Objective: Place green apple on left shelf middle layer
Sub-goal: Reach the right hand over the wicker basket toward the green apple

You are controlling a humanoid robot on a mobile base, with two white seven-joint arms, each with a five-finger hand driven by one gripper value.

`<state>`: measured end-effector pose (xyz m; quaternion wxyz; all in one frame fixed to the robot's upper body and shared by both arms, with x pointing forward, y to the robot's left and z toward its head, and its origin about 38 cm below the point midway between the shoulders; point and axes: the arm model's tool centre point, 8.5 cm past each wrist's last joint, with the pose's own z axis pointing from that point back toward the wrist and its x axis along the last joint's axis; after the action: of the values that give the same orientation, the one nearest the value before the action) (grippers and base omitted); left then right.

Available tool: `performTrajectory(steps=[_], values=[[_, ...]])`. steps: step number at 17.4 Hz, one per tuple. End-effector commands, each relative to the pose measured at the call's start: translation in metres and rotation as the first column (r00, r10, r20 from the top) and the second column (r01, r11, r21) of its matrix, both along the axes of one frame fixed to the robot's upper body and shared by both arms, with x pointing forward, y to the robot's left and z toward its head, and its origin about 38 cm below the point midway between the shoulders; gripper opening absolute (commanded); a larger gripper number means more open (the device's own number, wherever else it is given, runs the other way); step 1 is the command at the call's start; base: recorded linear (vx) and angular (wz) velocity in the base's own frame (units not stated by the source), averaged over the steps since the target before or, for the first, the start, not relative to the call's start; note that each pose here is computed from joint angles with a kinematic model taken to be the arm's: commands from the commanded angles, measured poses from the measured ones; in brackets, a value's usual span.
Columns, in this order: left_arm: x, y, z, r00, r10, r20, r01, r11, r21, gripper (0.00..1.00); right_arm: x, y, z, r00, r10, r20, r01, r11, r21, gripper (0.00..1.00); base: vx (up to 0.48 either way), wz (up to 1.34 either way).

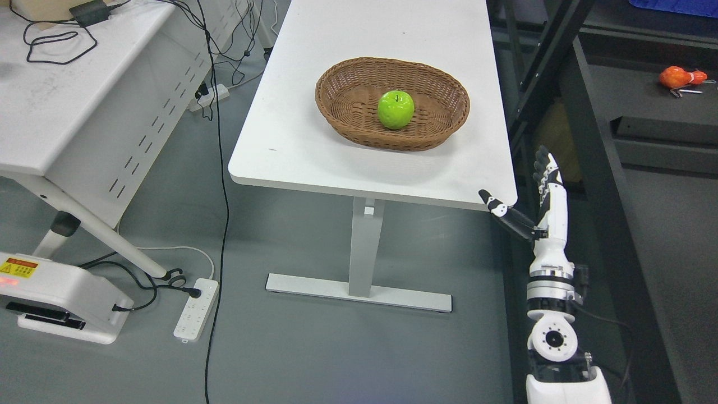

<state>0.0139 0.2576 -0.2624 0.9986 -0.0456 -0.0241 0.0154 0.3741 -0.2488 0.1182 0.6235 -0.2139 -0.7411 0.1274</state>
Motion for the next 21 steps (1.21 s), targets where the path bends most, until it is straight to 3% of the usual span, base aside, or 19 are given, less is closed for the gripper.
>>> performTrajectory(steps=[1, 2, 4, 5, 7, 12, 15, 21], values=[[0.014, 0.011, 0.001, 1.000, -0.002, 0.022, 0.002, 1.000, 0.017, 1.00, 0.020, -0.025, 0.021, 1.000, -0.022, -0.015, 0.012, 0.872, -0.489, 0.98, 0.000, 0.00], [0.014, 0.011, 0.001, 1.000, -0.002, 0.022, 0.002, 1.000, 0.017, 1.00, 0.021, -0.036, 0.029, 1.000, -0.019, 0.012, 0.022, 0.877, -0.480, 1.00, 0.028, 0.05], [0.014, 0.011, 0.001, 1.000, -0.001, 0.022, 0.000, 1.000, 0.017, 1.00, 0.018, -0.041, 0.048, 0.988, 0.094, 0.126, -0.023, 0.878, -0.478, 1.00, 0.069, 0.11], [0.014, 0.011, 0.001, 1.000, -0.002, 0.022, 0.002, 1.000, 0.017, 1.00, 0.019, -0.042, 0.053, 0.983, 0.124, 0.139, -0.044, 0.881, -0.472, 1.00, 0.099, 0.14], [0.014, 0.011, 0.001, 1.000, -0.002, 0.022, 0.002, 1.000, 0.017, 1.00, 0.036, -0.036, 0.072, 0.981, 0.156, 0.115, -0.082, 0.871, -0.485, 0.99, 0.109, 0.16], [0.014, 0.011, 0.001, 1.000, -0.001, 0.022, 0.000, 1.000, 0.017, 1.00, 0.057, 0.012, 0.084, 0.966, 0.249, 0.070, -0.183, 0.849, -0.496, 0.98, 0.150, 0.23], [0.014, 0.011, 0.001, 1.000, -0.002, 0.022, 0.002, 1.000, 0.017, 1.00, 0.070, 0.033, 0.081, 0.961, 0.272, 0.041, -0.219, 0.847, -0.485, 0.98, 0.137, 0.19], [0.014, 0.011, 0.001, 1.000, -0.002, 0.022, 0.002, 1.000, 0.017, 1.00, 0.094, 0.062, 0.034, 0.940, 0.310, -0.140, -0.329, 0.724, -0.606, 0.98, 0.112, 0.13]])
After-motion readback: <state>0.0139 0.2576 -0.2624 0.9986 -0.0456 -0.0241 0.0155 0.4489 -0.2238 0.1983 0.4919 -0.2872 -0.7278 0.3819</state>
